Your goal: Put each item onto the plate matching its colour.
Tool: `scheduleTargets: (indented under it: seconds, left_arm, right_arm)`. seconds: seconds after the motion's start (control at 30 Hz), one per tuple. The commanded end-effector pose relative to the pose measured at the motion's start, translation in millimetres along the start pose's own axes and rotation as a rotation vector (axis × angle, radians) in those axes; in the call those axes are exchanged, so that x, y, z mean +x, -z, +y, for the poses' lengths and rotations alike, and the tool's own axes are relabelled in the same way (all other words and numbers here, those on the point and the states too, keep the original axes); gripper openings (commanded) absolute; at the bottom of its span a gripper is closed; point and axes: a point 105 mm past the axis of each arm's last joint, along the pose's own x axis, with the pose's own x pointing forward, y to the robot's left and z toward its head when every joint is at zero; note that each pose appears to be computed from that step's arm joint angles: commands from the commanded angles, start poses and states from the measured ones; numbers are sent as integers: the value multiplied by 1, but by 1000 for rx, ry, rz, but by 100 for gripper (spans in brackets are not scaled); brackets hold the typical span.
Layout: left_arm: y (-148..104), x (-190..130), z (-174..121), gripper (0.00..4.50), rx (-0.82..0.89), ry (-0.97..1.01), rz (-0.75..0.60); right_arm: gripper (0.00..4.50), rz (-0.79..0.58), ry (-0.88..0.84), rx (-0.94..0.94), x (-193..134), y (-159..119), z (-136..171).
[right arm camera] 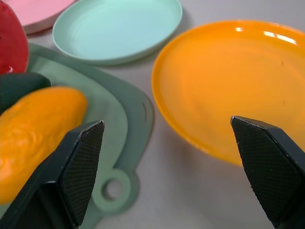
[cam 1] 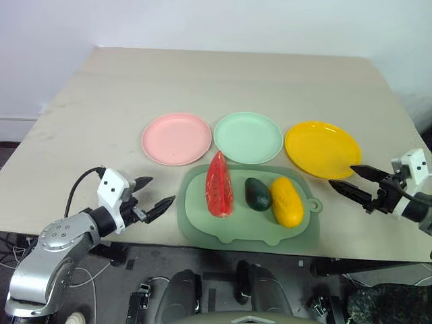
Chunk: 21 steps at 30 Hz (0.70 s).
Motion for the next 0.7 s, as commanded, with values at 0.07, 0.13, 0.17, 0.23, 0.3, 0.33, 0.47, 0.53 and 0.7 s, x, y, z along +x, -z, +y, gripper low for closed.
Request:
scheduleTargets:
  seconds: [0.07, 0.13, 0.17, 0.23, 0.3, 0.33, 0.47, 0.53, 0.7]
  left_arm:
    - [-14, -5, -1, 444, 42, -34, -49]
    - [-13, -5, 0, 444, 43, -50, -50]
    - [-13, -5, 0, 444, 43, -54, -50]
    - [-14, -6, -1, 444, 36, -53, -55]
    - [-12, -6, 0, 444, 35, -50, -46]
    - [-11, -5, 2, 444, 35, -46, -41]
    - [-12, -2, 6, 444, 38, -37, -36]
    - [-11, 0, 9, 444, 38, -33, -36]
    - [-10, 7, 14, 444, 37, 3, -37]
  right_arm:
    - [450, -36, -22, -39, 11, -13, 1]
    - [450, -45, -24, -53, 16, -16, -1]
    - [450, -48, -22, -59, 17, -17, -1]
    - [450, -83, -10, -61, 16, -28, -4]
    - [450, -118, 3, -51, 12, -39, -4]
    - [450, -124, -1, -48, 10, -41, 0]
    - [450, -117, -17, -38, 3, -44, 15]
    - [450, -108, -25, -27, 0, -43, 23]
    - [450, -28, -59, -10, -5, -31, 60]
